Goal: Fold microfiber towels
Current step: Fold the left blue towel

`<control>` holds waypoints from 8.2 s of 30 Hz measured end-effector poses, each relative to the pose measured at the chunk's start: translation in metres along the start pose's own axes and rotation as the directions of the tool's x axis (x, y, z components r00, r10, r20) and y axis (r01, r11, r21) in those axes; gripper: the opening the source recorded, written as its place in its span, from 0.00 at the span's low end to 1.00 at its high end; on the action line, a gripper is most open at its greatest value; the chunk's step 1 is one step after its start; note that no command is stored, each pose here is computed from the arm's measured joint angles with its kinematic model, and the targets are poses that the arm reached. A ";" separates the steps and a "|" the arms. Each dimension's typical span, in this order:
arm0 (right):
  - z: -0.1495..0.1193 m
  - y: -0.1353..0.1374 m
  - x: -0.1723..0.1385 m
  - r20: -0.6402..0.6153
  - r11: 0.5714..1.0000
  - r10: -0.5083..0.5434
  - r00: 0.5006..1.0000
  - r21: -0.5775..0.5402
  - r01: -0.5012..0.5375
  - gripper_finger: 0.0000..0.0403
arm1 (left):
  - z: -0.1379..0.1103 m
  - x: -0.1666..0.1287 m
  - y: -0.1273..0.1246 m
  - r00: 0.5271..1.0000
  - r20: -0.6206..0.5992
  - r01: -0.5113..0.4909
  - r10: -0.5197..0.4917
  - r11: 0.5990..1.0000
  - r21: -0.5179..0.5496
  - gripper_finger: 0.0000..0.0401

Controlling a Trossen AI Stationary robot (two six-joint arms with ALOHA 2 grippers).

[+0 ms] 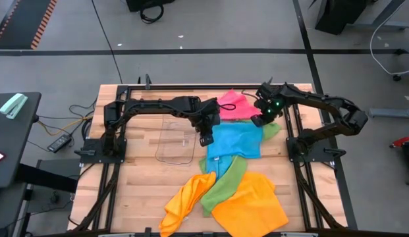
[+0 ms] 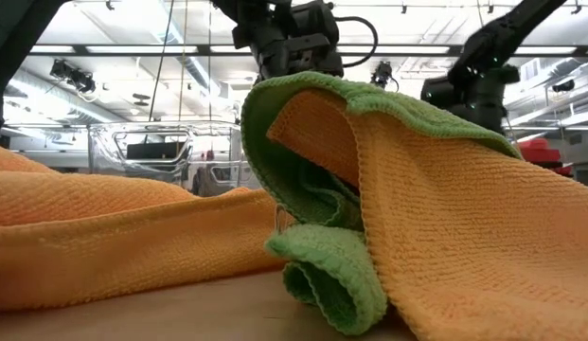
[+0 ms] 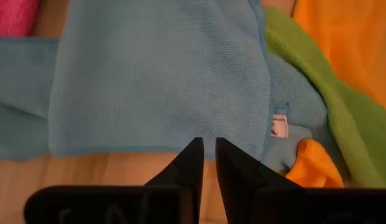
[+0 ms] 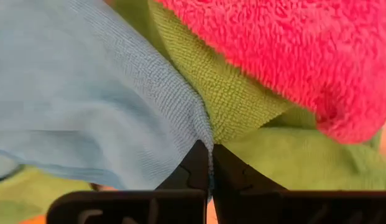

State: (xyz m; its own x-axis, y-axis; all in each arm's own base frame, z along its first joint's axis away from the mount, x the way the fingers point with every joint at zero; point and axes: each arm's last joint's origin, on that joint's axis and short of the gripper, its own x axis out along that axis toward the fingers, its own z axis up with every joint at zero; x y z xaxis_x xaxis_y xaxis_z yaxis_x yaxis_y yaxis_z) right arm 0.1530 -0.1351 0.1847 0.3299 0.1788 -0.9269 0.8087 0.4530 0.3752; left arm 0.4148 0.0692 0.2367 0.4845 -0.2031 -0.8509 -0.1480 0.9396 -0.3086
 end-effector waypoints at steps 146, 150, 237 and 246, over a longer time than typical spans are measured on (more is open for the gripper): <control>-0.172 0.170 0.038 0.511 0.720 0.273 0.815 -0.670 0.179 0.63 | 0.023 0.015 -0.100 0.967 0.153 -0.218 0.202 0.353 0.910 0.07; -0.172 0.183 0.042 0.627 0.706 0.222 0.747 -0.631 0.320 0.62 | 0.022 0.015 -0.096 0.968 0.136 -0.206 0.210 0.363 0.909 0.04; -0.141 0.188 0.049 0.699 0.856 0.064 0.713 -0.406 0.321 0.09 | -0.008 0.054 -0.039 0.949 -0.133 -0.121 0.286 0.721 0.683 0.40; -0.141 0.188 0.049 0.699 0.856 0.066 0.712 -0.406 0.319 0.09 | -0.007 0.057 -0.037 0.933 -0.115 -0.170 0.340 0.701 0.692 0.39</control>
State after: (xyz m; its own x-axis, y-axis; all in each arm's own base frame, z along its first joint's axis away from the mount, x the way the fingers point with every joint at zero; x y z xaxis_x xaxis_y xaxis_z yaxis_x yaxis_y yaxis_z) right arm 0.2526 0.0823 0.2089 0.6286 -0.4530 -0.6322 0.6000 0.7997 0.0236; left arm 0.4421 0.0213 0.1967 0.3027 0.0981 -0.9480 0.4107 0.8842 0.2226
